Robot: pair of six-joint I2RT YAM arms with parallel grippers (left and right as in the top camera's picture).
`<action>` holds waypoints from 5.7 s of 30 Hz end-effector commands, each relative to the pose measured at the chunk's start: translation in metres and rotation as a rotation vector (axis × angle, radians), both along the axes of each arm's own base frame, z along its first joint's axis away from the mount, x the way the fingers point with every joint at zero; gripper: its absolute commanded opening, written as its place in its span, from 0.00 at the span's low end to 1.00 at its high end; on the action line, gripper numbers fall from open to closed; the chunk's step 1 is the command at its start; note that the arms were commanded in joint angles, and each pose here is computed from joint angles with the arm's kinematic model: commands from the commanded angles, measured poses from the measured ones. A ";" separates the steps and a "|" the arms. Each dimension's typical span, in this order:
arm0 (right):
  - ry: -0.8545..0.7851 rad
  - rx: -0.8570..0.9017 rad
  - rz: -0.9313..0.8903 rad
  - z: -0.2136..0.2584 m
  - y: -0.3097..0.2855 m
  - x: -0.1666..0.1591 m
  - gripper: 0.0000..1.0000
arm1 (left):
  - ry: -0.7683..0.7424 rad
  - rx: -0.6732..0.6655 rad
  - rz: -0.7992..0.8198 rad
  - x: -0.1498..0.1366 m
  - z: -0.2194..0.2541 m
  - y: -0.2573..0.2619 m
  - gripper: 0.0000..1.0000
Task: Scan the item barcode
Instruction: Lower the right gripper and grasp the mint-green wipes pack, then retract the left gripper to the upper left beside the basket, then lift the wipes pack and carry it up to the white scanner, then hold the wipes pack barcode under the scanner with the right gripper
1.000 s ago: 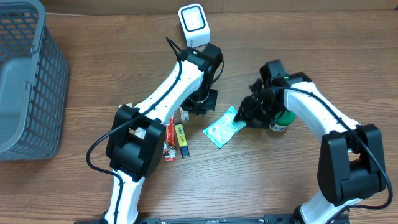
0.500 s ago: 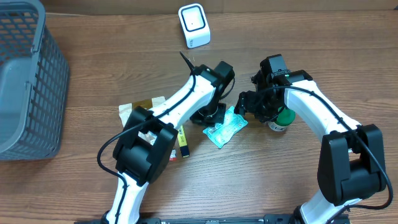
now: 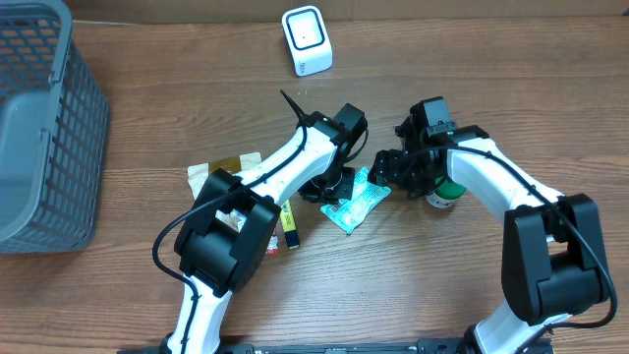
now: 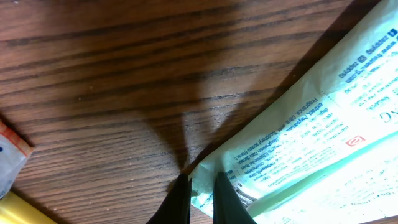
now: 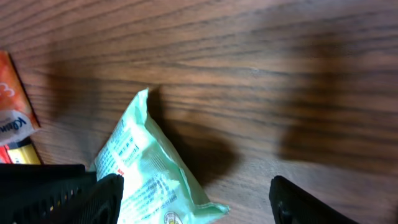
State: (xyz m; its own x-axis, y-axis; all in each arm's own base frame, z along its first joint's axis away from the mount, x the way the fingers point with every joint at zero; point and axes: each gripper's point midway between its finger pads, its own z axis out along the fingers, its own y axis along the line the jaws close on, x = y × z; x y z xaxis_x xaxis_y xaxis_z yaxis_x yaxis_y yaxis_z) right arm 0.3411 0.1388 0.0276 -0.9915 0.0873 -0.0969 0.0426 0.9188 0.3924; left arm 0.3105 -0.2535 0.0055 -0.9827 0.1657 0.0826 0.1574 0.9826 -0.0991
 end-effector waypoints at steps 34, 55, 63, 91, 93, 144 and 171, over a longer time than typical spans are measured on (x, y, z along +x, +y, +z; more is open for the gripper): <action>0.033 0.255 -0.015 -0.023 0.034 -0.021 0.25 | 0.028 0.025 0.007 -0.008 -0.016 0.004 0.04; -0.002 0.289 -0.012 -0.009 0.034 -0.008 0.04 | -0.431 0.119 0.217 0.149 0.182 0.111 0.04; 0.005 0.287 -0.013 -0.010 0.034 -0.010 0.04 | -0.397 0.188 0.393 0.158 0.185 0.201 0.10; -0.371 0.080 0.111 0.164 0.024 0.086 0.03 | -0.360 0.224 0.467 0.155 0.184 0.260 1.00; -0.474 0.050 0.123 0.204 0.025 0.100 0.03 | -0.360 0.224 0.467 0.155 0.184 0.260 1.00; -1.401 -0.690 0.277 0.172 0.123 0.311 0.04 | -0.360 0.224 0.467 0.155 0.184 0.260 1.00; -1.277 -0.683 0.417 0.121 0.155 0.291 0.04 | -0.360 0.224 0.467 0.155 0.184 0.260 1.00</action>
State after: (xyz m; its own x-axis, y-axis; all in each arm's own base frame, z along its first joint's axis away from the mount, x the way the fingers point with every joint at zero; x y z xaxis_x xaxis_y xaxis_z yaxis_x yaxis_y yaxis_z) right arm 0.6344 0.2868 0.1510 -0.1520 -0.5827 -0.7984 -0.2732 0.8010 -0.5326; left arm 0.4653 0.0038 0.1848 -0.9171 -0.2907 -0.2729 -0.3232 0.9428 0.0818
